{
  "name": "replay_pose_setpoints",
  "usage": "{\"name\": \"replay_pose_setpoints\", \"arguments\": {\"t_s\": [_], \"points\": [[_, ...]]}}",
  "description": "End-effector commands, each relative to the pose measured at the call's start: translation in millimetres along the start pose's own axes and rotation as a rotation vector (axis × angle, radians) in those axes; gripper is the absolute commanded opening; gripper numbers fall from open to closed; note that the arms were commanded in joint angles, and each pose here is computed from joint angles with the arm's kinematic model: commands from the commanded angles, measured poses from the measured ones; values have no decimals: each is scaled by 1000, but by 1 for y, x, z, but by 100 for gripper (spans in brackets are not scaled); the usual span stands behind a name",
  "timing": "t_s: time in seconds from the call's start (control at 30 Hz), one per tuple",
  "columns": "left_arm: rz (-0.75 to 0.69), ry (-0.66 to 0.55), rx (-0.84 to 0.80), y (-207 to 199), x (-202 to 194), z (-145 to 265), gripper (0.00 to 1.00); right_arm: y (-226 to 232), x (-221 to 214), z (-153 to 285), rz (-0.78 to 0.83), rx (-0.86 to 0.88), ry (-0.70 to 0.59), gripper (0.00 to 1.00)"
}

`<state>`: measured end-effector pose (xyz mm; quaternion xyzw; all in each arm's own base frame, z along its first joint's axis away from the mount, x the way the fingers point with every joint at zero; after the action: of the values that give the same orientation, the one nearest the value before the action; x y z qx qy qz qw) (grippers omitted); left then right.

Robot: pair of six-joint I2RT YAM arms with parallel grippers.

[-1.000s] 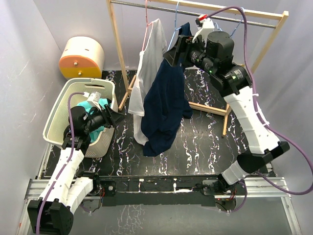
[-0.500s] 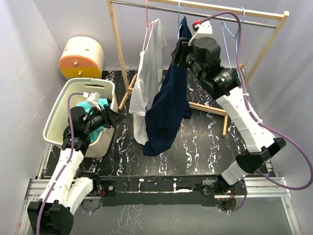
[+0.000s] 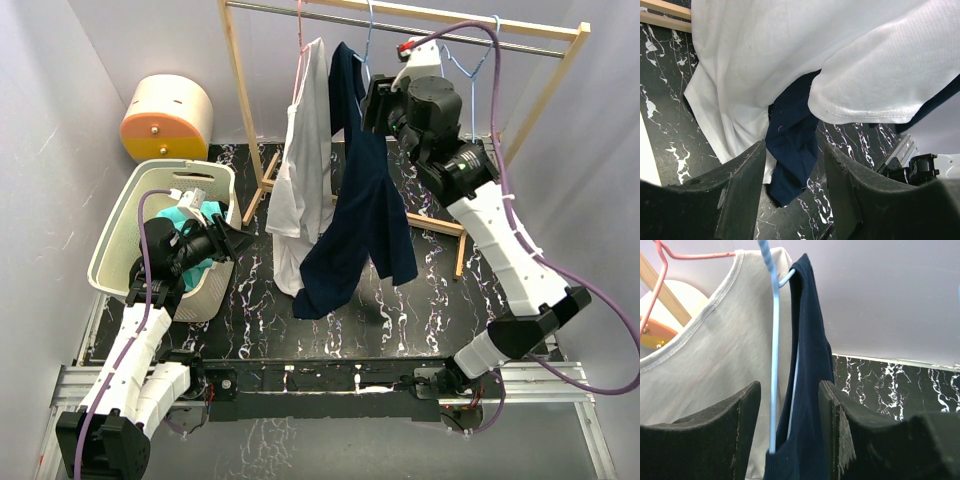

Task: Remove the t-shirt from the hanger

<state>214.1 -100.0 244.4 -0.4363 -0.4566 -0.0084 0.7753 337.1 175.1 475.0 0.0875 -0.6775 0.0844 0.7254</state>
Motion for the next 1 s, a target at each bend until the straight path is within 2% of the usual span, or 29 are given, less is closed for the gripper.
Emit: {"name": "replay_pose_setpoints", "arguments": {"t_s": [0.0, 0.03, 0.07, 0.1, 0.13, 0.17, 0.67, 0.8, 0.97], "points": [[-14, -6, -18, -4, -1, 3, 48, 6, 12, -17, 8, 38, -69, 52], [-14, -5, -18, -4, -1, 2, 48, 7, 12, -20, 6, 39, -70, 49], [-14, -5, -18, -4, -1, 3, 47, 7, 13, -21, 2, 35, -72, 40], [-14, -6, -19, -4, 0, 3, 47, 6, 14, -22, -10, 22, -78, 21], [-14, -6, -19, -5, 0, 2, 47, 5, 16, -22, -20, 10, -90, 10], [-15, -7, -19, -5, 0, 3, 47, 4, 18, -20, -29, 2, -108, 8], [-11, -2, -27, -5, -1, 2, 46, -16, 86, 41, -48, -3, -424, 8], [-12, -2, -29, -5, -2, 2, 46, -17, 89, 62, -70, 30, -388, 8], [-12, 3, -35, -5, -2, 1, 49, -11, 58, 95, -87, 166, -222, 8]]}}
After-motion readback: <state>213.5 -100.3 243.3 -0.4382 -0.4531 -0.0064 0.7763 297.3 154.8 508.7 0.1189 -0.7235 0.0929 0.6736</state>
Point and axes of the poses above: each gripper's point midway between its finger pads, its own z axis back along the fingers, its own y axis along the line the jaws close on, x = y × z, the point moved 7 cm from there along z, back along the fingers, and after that the axes turned 6 degrees about z, right-handed, at the moved point
